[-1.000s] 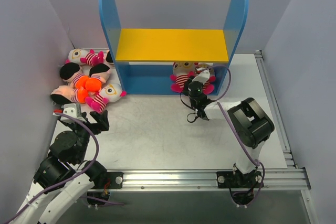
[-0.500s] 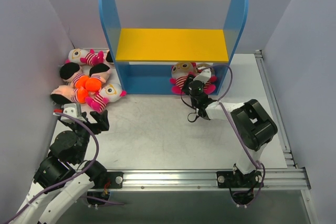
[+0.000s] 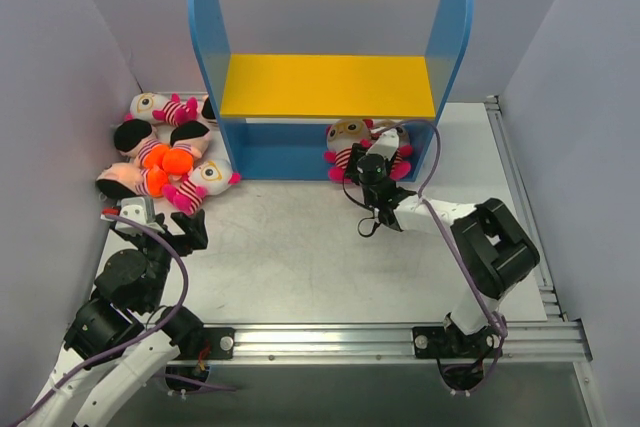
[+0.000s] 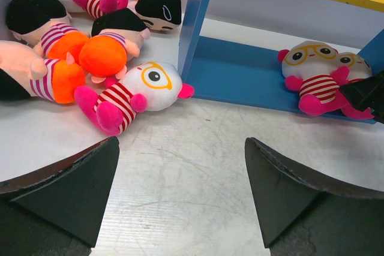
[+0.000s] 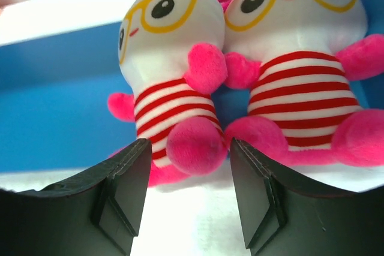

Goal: Place and organize the stuffed toys onto the shelf
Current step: Place the stuffed toy onto shelf, then adjust the position of the stuffed toy

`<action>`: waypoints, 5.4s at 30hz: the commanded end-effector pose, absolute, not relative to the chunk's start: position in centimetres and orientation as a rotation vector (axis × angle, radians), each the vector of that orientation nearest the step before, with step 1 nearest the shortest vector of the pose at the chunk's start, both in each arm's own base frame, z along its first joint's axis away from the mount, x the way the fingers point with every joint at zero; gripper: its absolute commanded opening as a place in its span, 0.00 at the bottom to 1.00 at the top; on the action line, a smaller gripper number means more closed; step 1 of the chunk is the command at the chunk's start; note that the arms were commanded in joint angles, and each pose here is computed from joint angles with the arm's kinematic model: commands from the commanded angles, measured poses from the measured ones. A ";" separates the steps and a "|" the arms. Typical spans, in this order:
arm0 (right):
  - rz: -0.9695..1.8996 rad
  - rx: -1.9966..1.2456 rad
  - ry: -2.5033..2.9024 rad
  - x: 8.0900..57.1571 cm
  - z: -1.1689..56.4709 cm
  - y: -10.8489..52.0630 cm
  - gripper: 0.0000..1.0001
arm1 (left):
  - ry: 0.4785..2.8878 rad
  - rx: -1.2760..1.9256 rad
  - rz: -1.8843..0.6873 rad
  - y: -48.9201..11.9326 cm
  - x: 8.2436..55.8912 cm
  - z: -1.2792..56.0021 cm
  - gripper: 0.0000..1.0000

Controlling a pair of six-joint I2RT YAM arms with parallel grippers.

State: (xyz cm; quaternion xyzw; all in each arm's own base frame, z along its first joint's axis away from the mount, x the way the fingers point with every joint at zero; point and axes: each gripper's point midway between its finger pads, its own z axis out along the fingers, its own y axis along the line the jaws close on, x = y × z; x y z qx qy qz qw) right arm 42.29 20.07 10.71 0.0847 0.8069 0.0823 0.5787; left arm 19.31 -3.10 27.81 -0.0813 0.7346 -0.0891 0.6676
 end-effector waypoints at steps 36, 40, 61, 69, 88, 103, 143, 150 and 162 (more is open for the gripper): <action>-0.193 -0.797 1.942 40.5 10.0 27.3 0.54 | 1.677 -0.166 -0.184 -3.4 19.8 27.7 0.94; -0.247 -0.801 1.925 41.3 9.9 27.6 0.54 | 1.677 -0.167 -0.183 -3.3 19.8 27.7 0.94; -0.369 -0.724 1.934 44.1 7.9 27.9 0.10 | 1.677 -0.169 -0.182 -3.3 19.8 27.6 0.94; -0.355 -0.669 1.936 44.8 8.0 27.6 0.00 | 1.674 -0.170 -0.183 -3.3 19.8 27.7 0.94; -0.345 -0.633 1.947 45.3 7.4 26.4 0.00 | 1.675 -0.169 -0.185 -3.3 19.7 27.7 0.94; -0.196 -0.572 1.926 43.3 10.2 27.8 0.47 | 1.675 -0.168 -0.186 -3.3 19.7 27.7 0.94; 0.364 0.745 1.683 40.8 13.4 7.7 0.52 | 1.656 -0.172 -0.211 -3.2 19.4 28.1 0.94; 0.415 0.718 1.709 41.4 12.5 8.5 0.52 | 1.655 -0.171 -0.213 -3.3 19.4 28.1 0.94; 0.420 0.730 1.743 42.0 10.3 8.6 0.51 | 1.656 -0.169 -0.216 -3.3 19.4 28.1 0.94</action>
